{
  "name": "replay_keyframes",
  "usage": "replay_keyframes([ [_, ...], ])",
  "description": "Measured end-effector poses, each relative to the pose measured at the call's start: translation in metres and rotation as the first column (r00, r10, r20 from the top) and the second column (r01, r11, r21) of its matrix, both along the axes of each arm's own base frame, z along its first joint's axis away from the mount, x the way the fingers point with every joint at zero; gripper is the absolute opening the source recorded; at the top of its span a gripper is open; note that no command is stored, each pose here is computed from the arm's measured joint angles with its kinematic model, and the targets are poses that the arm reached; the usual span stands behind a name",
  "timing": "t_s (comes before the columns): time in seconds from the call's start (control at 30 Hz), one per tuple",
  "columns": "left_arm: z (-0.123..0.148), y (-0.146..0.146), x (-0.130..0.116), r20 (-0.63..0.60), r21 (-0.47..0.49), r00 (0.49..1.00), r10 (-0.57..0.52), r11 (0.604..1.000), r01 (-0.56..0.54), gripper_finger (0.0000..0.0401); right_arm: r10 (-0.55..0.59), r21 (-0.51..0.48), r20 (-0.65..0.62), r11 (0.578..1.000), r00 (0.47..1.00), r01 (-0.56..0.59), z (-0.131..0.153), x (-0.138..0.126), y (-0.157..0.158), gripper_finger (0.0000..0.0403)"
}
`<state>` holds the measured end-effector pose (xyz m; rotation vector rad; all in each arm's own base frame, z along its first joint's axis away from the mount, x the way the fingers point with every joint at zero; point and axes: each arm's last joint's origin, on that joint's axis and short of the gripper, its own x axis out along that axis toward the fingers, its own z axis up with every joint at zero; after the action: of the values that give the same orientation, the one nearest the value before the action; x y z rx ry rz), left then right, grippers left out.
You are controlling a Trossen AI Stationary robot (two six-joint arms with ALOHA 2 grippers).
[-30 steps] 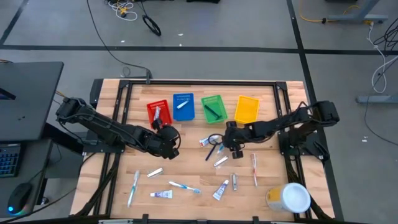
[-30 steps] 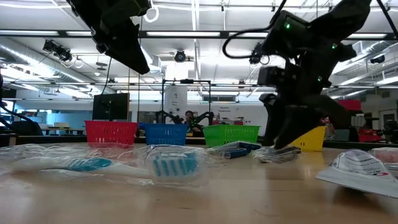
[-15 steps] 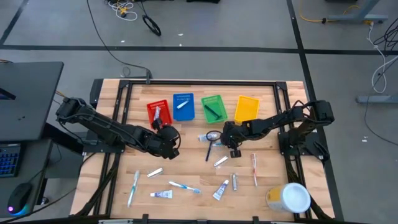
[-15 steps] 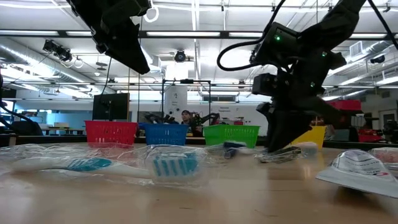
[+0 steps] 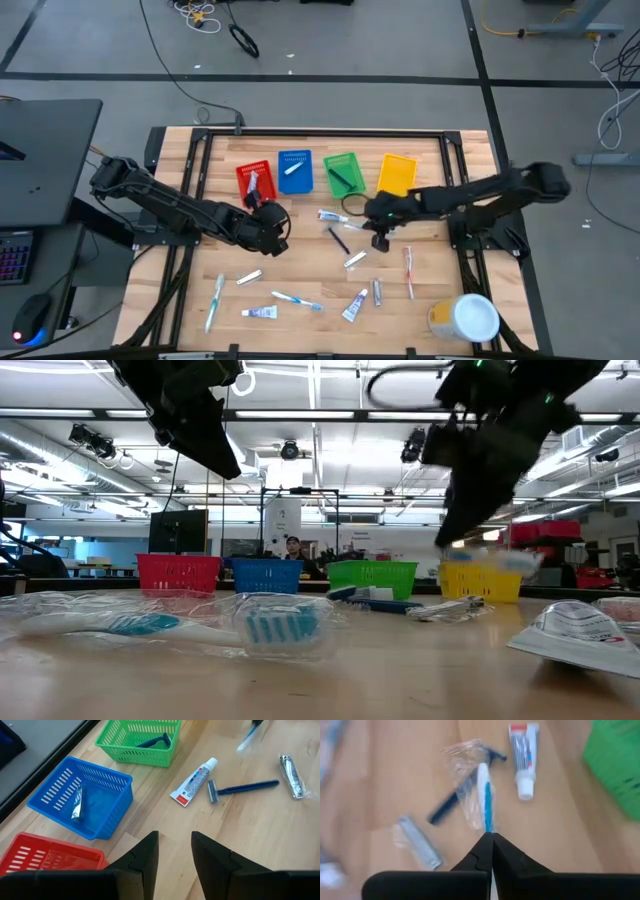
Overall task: Pick & Place Travel size toiletries
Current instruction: Put the blue toothbrush into the yellow bin
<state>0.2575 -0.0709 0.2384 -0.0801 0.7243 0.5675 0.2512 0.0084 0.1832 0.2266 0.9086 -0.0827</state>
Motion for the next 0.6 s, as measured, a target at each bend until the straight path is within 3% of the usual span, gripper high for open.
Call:
replay_keyframes([
  [0.1, 0.000, 0.000, 0.000, -0.002, 0.003, 1.000, -0.003, 1.000, 0.003, 0.0125, -0.037, 0.005, 0.112, 0.999, 0.993, 0.036, 0.027, -0.012, -0.001, 0.0007],
  [0.23, 0.000, 0.000, 0.000, 0.000, 0.002, 1.000, -0.002, 1.000, 0.002, 0.0125, -0.187, -0.125, 0.269, 0.966, 0.945, 0.227, 0.057, -0.030, -0.008, 0.0007],
  [0.3, 0.000, 0.000, 0.000, 0.001, 0.002, 1.000, -0.002, 1.000, 0.002, 0.0125, -0.308, -0.216, 0.345, 0.893, 0.887, 0.394, 0.068, -0.038, -0.014, 0.0007],
  [0.37, 0.000, 0.000, 0.000, 0.002, 0.003, 1.000, -0.001, 1.000, 0.001, 0.0125, -0.415, -0.293, 0.408, 0.784, 0.813, 0.548, 0.074, -0.044, -0.020, 0.0008],
  [0.47, 0.000, 0.000, 0.000, 0.003, 0.004, 1.000, 0.000, 1.000, 0.000, 0.0125, -0.516, -0.364, 0.459, 0.634, 0.724, 0.682, 0.076, -0.049, -0.028, 0.0008],
  [0.53, 0.000, 0.000, 0.000, 0.005, 0.003, 1.000, 0.000, 1.000, 0.000, 0.0125, -0.570, -0.347, 0.479, 0.576, 0.668, 0.740, 0.070, -0.050, -0.034, 0.0008],
  [0.6, 0.001, 0.000, 0.001, 0.010, 0.002, 1.000, 0.000, 1.000, 0.000, 0.0125, -0.617, -0.331, 0.462, 0.547, 0.637, 0.769, 0.057, -0.053, -0.040, 0.0008],
])
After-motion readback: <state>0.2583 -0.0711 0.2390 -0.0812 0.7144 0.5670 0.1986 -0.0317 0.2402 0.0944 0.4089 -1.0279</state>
